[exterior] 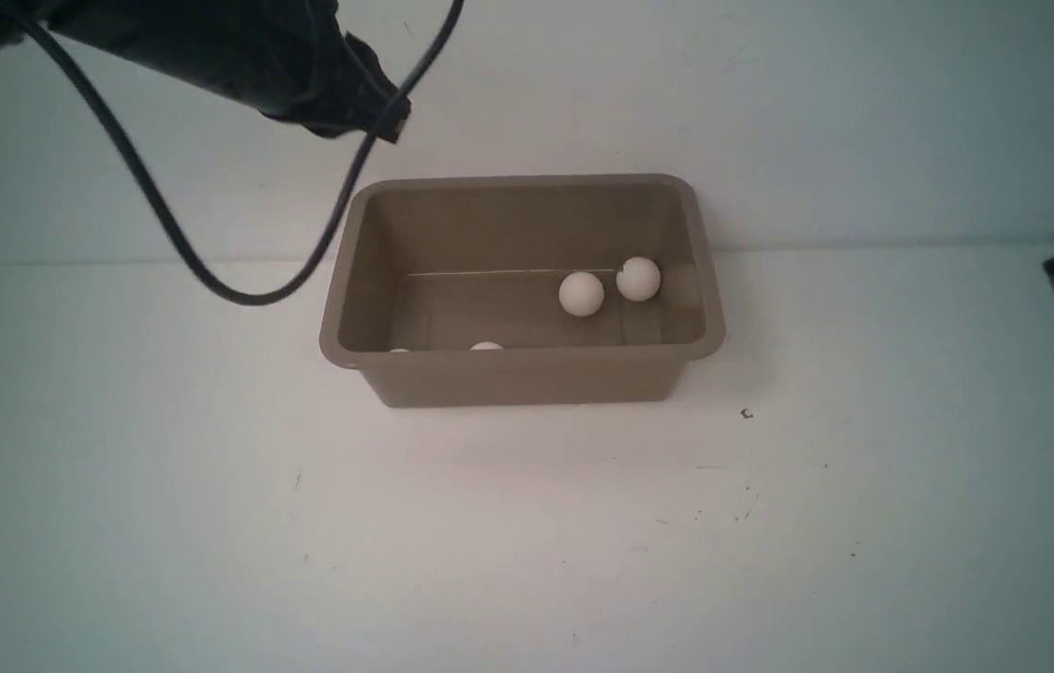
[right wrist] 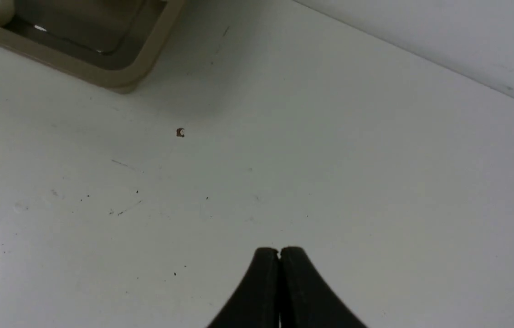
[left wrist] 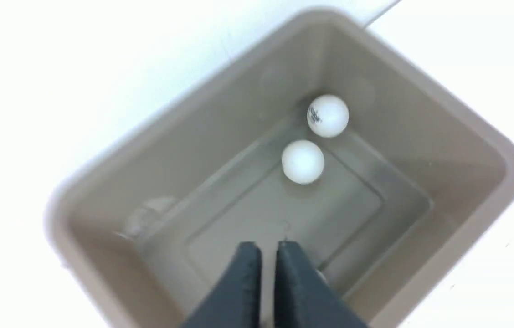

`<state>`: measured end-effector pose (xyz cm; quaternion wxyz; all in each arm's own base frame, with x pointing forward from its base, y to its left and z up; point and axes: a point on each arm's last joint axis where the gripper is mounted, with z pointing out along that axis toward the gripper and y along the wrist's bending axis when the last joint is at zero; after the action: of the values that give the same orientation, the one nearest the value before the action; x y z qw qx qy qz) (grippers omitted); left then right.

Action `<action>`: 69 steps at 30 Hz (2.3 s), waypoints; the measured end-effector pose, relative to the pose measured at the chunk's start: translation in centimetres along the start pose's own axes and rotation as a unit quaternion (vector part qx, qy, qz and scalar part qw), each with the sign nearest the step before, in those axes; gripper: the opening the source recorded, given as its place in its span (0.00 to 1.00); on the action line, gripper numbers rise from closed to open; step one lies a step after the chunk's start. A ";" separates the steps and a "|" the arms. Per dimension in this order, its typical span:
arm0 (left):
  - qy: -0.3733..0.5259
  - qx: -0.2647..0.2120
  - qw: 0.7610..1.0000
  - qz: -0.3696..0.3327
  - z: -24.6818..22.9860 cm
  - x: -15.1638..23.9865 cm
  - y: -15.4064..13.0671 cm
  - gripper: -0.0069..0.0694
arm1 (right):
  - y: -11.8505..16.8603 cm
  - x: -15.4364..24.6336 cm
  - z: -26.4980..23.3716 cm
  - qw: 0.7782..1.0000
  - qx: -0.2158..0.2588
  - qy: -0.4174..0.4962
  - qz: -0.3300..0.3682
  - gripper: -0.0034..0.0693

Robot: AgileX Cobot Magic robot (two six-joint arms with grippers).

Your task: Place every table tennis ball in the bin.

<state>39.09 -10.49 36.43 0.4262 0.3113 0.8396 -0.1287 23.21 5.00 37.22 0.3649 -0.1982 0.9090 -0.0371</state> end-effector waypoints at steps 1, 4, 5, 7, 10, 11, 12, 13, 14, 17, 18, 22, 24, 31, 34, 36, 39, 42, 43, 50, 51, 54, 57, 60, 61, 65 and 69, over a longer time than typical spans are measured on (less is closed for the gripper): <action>-0.011 -0.008 1.000 0.007 -1.5 -0.3 -0.5 0.09 | 0.3 0.9 0.4 1.000 0.000 -0.009 -0.002 0.03; -0.027 -0.027 0.999 0.021 -4.3 0.7 -1.7 0.08 | 1.1 3.6 1.5 0.999 -0.001 -0.033 0.001 0.03; -0.043 -0.042 0.998 0.029 -5.9 1.2 -2.4 0.08 | 1.4 4.7 2.0 0.999 -0.002 -0.036 0.005 0.03; -0.070 -0.068 0.995 0.033 -7.7 2.5 -3.3 0.08 | 1.8 5.9 2.5 0.999 -0.003 -0.051 0.009 0.03; -0.115 -0.105 0.988 0.018 -10.0 5.3 -4.8 0.08 | 2.4 7.6 3.4 0.997 -0.004 -0.077 0.011 0.03; -0.122 -0.111 0.986 0.015 -10.3 5.8 -5.1 0.08 | 2.4 7.6 3.4 0.996 -0.003 -0.086 0.012 0.03; -0.126 -0.121 0.985 0.011 -10.6 7.3 -5.5 0.08 | 2.6 8.2 3.7 0.996 -0.002 -0.093 0.012 0.03; -0.137 -0.133 0.982 0.005 -11.1 8.4 -6.0 0.08 | 2.9 8.8 4.1 0.993 -0.004 -0.115 0.014 0.03; -0.154 -0.156 0.976 0.004 -12.1 9.9 -6.6 0.08 | 3.0 9.2 4.4 0.993 -0.006 -0.120 0.015 0.03; -0.157 -0.180 0.971 0.005 -12.8 13.5 -7.7 0.08 | 3.4 9.9 5.0 0.987 -0.009 -0.155 0.028 0.03; -0.157 -0.185 0.970 0.007 -13.0 14.7 -8.2 0.08 | 3.5 10.1 5.1 0.986 -0.010 -0.163 0.033 0.03; -0.159 -0.187 0.969 -0.003 -13.7 18.2 -9.8 0.08 | 3.7 10.8 5.5 0.981 -0.010 -0.188 0.044 0.03; -0.168 -0.181 0.969 -0.015 -13.9 18.4 -10.0 0.08 | 3.7 10.7 5.5 0.980 -0.010 -0.192 0.044 0.03; -0.195 -0.167 0.962 -0.094 -14.1 18.2 -10.0 0.08 | 3.7 10.7 5.5 0.980 -0.009 -0.195 0.044 0.03; -0.208 -0.158 0.954 -0.144 -14.1 18.2 -9.9 0.08 | 3.7 10.7 5.5 0.980 -0.009 -0.195 0.044 0.03; -0.221 -0.151 0.944 -0.193 -14.1 18.1 -9.8 0.08 | 3.7 10.7 5.5 0.980 -0.009 -0.195 0.044 0.03; -0.234 -0.155 0.933 -0.224 -14.3 18.1 -9.7 0.08 | 3.7 10.7 5.5 0.980 -0.009 -0.195 0.044 0.03; -0.252 -0.204 0.925 -0.195 -15.8 18.6 -9.5 0.08 | 3.7 10.7 5.5 0.980 -0.009 -0.195 0.044 0.03; -0.266 -0.221 0.920 -0.185 -16.7 18.9 -9.6 0.08 | 3.7 10.7 5.5 0.980 -0.009 -0.195 0.044 0.03; -0.318 -0.377 0.843 -0.214 -21.0 24.0 -10.0 0.08 | 3.7 10.7 5.5 0.980 -0.009 -0.195 0.044 0.03; -0.316 -0.390 0.835 -0.225 -21.0 24.8 -10.1 0.08 | 3.7 10.7 5.5 0.980 -0.009 -0.195 0.044 0.03; -0.315 -0.426 0.816 -0.233 -21.0 27.1 -10.5 0.08 | 3.7 10.7 5.5 0.980 -0.009 -0.195 0.044 0.03; -0.307 -0.436 0.815 -0.227 -20.2 29.5 -11.2 0.08 | 3.7 10.8 5.5 0.980 -0.009 -0.194 0.044 0.03; -0.311 -0.439 0.812 -0.226 -19.6 30.9 -11.6 0.08 | 3.8 10.8 5.5 0.980 -0.010 -0.194 0.044 0.03; -0.314 -0.439 0.811 -0.225 -19.4 31.5 -11.7 0.08 | 3.8 10.8 5.5 0.980 -0.010 -0.194 0.044 0.03; -0.325 -0.436 0.809 -0.221 -19.1 32.3 -12.1 0.08 | 3.8 10.8 5.5 0.980 -0.010 -0.194 0.044 0.03; -0.328 -0.438 0.807 -0.221 -19.1 32.3 -12.1 0.08 | 3.8 10.8 5.6 0.980 -0.010 -0.193 0.044 0.03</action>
<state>4.96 2.68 21.63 0.7277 -0.1627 0.6629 0.0672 18.64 4.69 25.33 0.5329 -0.1647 0.8296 0.0269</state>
